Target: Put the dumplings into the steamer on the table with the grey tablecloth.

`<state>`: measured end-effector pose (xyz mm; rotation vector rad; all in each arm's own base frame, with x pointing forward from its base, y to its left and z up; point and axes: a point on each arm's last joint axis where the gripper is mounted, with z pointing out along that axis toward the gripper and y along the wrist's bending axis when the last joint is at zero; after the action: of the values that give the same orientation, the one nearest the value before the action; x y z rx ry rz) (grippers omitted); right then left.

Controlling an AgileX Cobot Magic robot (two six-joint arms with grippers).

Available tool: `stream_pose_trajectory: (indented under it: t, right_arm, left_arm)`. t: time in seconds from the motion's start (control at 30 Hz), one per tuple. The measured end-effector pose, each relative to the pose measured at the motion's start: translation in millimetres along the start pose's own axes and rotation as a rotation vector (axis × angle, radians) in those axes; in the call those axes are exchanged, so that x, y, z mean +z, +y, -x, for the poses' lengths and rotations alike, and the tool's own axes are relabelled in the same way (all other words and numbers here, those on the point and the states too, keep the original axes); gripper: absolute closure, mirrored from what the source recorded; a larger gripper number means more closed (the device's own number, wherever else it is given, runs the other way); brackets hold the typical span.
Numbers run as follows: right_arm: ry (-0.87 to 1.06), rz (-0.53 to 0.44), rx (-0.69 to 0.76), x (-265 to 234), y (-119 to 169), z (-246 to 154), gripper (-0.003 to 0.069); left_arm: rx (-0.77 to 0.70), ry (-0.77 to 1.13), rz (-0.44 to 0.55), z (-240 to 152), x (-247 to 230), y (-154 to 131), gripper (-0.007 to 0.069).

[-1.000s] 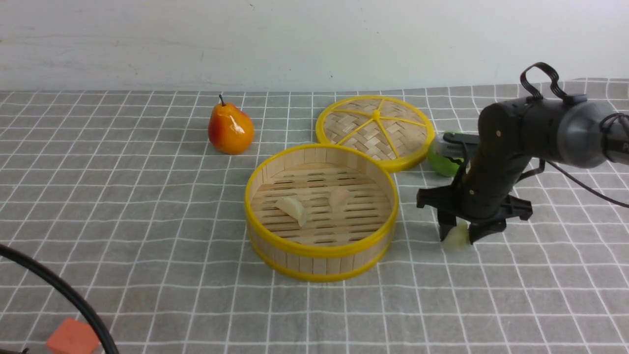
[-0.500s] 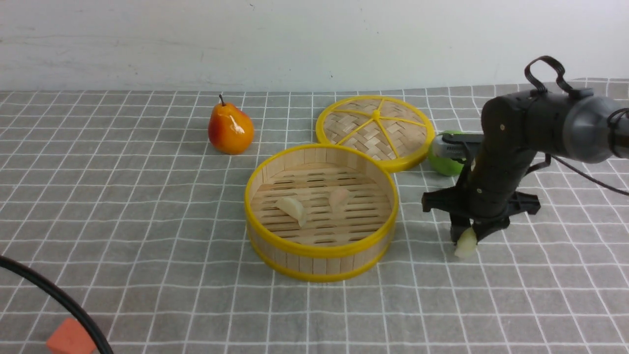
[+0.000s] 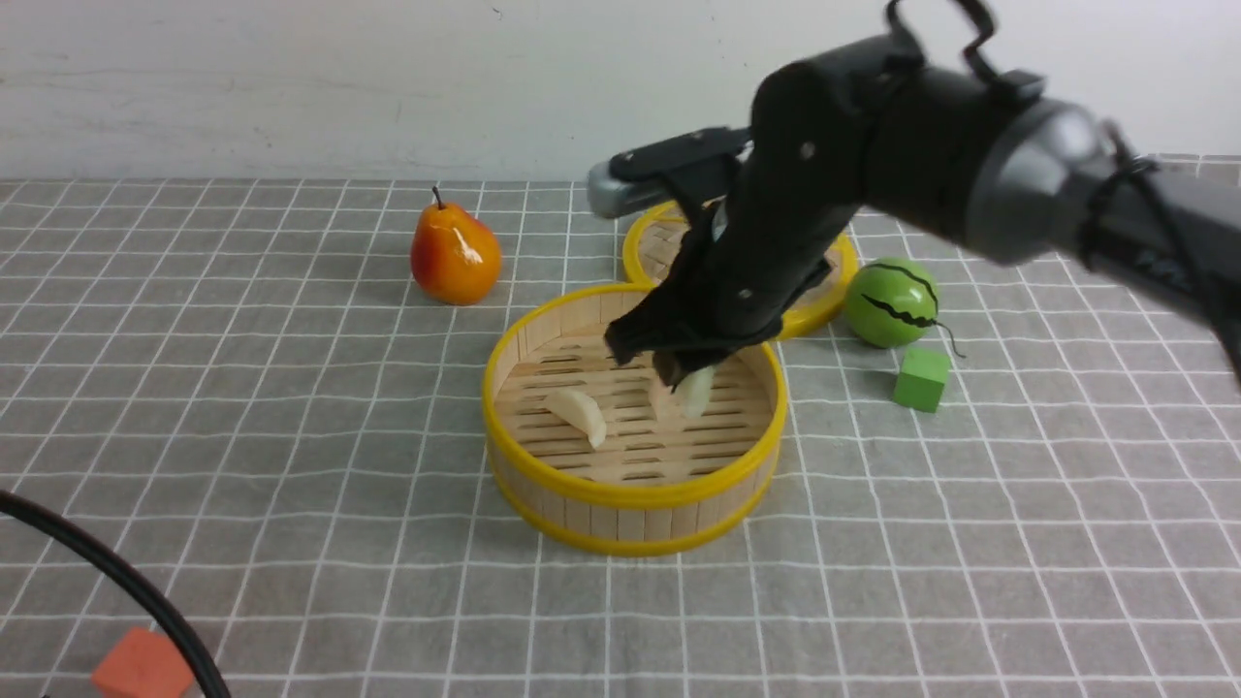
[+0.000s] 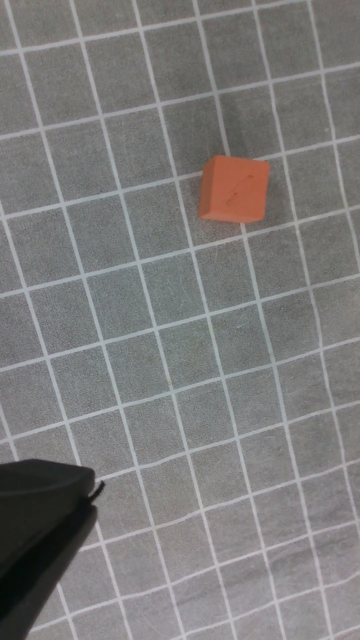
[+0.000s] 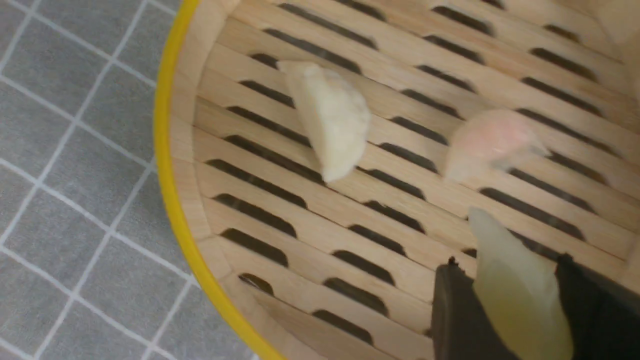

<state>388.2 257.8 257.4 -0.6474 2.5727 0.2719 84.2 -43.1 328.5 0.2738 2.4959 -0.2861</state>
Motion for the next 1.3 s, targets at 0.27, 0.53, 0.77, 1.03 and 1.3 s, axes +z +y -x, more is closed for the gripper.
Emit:
stream_pose_trajectory:
  t: [0.27, 0.53, 0.77, 1.03, 1.3]
  right_arm:
    - [0.048, -0.018, -0.034, 60.0, 5.6, -11.7, 0.0419]
    - [0.057, -0.017, -0.034, 49.4, 6.8, -4.3, 0.0167]
    - [0.038, -0.001, -0.053, -16.7, 11.7, 7.5, 0.0197]
    - [-0.135, 0.011, -0.077, -103.7, 10.9, -12.6, 0.0552]
    - [-0.497, 0.052, -0.059, -190.6, 4.5, -87.6, 0.068]
  left_arm:
    - [0.0, 0.001, 0.0, -0.1, 0.0, 0.0, 0.0612]
    - [0.0, 0.001, 0.0, -0.1, 0.0, 0.0, 0.0606]
    - [-0.013, -0.09, -0.037, -9.1, -10.3, 1.9, 0.0605]
    - [-0.073, -0.385, -0.145, -50.8, -12.4, 12.6, 0.06]
    - [-0.096, -0.603, -0.223, -67.0, 1.1, 16.5, 0.0593]
